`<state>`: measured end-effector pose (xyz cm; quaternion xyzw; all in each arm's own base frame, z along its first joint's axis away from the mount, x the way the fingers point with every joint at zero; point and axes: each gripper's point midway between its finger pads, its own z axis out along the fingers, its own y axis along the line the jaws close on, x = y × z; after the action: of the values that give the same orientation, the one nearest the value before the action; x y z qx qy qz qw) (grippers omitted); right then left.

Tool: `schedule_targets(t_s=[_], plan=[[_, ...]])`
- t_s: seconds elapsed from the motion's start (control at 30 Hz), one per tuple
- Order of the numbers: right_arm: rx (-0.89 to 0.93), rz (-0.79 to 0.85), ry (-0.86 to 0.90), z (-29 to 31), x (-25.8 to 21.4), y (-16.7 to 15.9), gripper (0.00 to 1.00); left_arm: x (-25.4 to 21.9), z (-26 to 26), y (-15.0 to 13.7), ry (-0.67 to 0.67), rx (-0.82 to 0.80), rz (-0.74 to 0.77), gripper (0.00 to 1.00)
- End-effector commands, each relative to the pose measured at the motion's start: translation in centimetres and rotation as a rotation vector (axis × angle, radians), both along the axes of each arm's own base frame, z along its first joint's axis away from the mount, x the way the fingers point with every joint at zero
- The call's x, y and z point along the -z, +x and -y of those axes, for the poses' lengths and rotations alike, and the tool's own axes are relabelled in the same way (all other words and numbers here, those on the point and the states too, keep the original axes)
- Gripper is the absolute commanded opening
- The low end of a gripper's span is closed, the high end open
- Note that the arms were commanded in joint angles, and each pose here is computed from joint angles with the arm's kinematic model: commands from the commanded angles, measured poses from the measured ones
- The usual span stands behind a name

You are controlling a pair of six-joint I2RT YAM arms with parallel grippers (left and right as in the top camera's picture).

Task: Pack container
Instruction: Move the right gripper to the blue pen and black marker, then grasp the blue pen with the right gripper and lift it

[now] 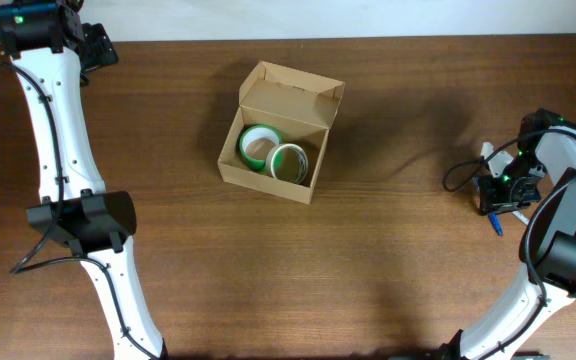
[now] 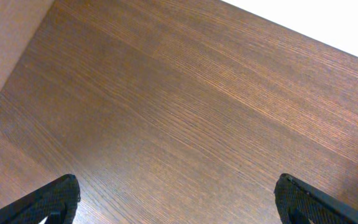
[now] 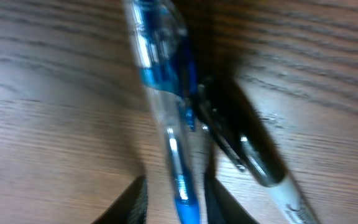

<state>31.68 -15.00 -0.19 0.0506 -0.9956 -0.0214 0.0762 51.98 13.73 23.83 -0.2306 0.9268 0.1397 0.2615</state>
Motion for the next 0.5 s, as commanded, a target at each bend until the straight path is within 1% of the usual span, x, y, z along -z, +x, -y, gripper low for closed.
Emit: schedule_targets(t_s=[0.0,0.07,0.2,0.3,0.37,0.4,0.47], plan=[[0.044,-0.036,-0.037,0.6,1.5,-0.4,0.13,0.6,-0.4,0.1,-0.009,-0.015,-0.006,1.00],[0.056,-0.032,-0.041,0.6,1.5,-0.3,0.04,0.6,-0.4,0.1,-0.009,-0.015,-0.006,1.00],[0.086,-0.020,-0.033,0.3,1.3,0.1,0.04,0.6,-0.4,0.1,-0.009,-0.015,-0.006,1.00],[0.079,0.027,0.017,-0.8,0.4,1.6,0.04,0.6,-0.4,0.1,-0.009,-0.015,-0.006,1.00],[0.060,0.072,0.057,-2.2,-1.3,3.1,0.04,0.6,-0.4,0.1,-0.009,-0.015,-0.006,1.00],[0.044,0.108,0.077,-3.5,-3.3,4.6,0.04,0.6,-0.4,0.1,-0.009,-0.015,-0.006,1.00],[0.033,0.156,0.075,-5.0,-6.1,6.4,0.03,0.6,-0.4,0.1,-0.009,-0.015,-0.006,1.00]])
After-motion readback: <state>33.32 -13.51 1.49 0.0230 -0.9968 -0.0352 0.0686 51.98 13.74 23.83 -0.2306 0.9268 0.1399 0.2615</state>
